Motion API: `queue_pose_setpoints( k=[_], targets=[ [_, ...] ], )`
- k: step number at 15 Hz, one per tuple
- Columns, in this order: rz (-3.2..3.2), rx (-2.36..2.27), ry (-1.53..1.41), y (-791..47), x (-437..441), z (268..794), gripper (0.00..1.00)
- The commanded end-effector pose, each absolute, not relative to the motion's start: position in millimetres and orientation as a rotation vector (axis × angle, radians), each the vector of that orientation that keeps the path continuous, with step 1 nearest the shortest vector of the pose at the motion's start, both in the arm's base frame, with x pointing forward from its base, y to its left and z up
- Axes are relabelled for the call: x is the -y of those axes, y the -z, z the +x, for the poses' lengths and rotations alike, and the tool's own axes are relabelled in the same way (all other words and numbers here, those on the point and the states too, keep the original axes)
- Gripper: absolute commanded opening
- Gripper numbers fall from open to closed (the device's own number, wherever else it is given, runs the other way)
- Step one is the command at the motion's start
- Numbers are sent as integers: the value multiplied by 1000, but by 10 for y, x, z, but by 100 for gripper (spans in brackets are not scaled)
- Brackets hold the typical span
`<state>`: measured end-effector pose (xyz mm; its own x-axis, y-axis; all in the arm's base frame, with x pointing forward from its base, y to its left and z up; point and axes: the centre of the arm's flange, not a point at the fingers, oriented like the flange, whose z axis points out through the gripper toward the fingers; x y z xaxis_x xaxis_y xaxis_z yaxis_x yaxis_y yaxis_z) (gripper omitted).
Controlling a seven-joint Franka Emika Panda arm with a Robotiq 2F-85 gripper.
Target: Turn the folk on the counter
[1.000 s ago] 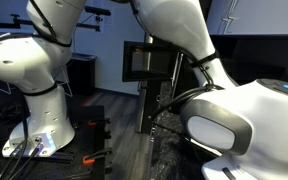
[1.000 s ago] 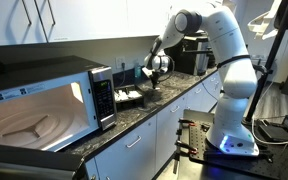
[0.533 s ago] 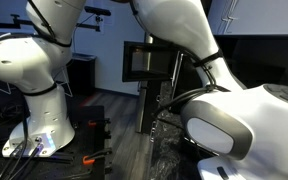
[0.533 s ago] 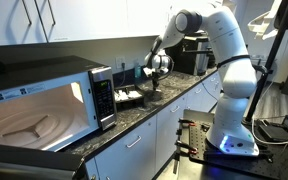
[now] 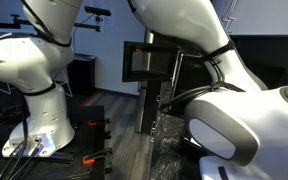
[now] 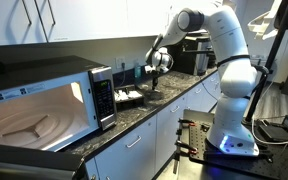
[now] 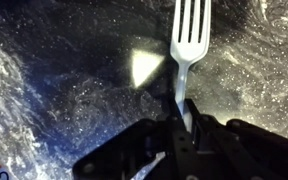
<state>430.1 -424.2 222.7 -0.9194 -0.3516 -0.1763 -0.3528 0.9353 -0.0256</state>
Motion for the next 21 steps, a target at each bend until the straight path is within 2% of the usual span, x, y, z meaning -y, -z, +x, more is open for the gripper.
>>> queue_pose_setpoints(
  k=[1,8,15,16,19,20,21],
  targets=[
    [-536,-2913,-10,-2229,4238,4306,3],
    [86,-2997,-25,-2231,4202,4374,3],
    [626,-3048,103,-2184,4148,4432,3],
    [496,-3038,56,-2163,4187,4366,11],
    [577,-3042,82,-2147,4170,4379,11],
    [587,-3040,83,-2147,4174,4376,3],
    [564,-3042,61,-2143,4174,4383,3]
  ],
)
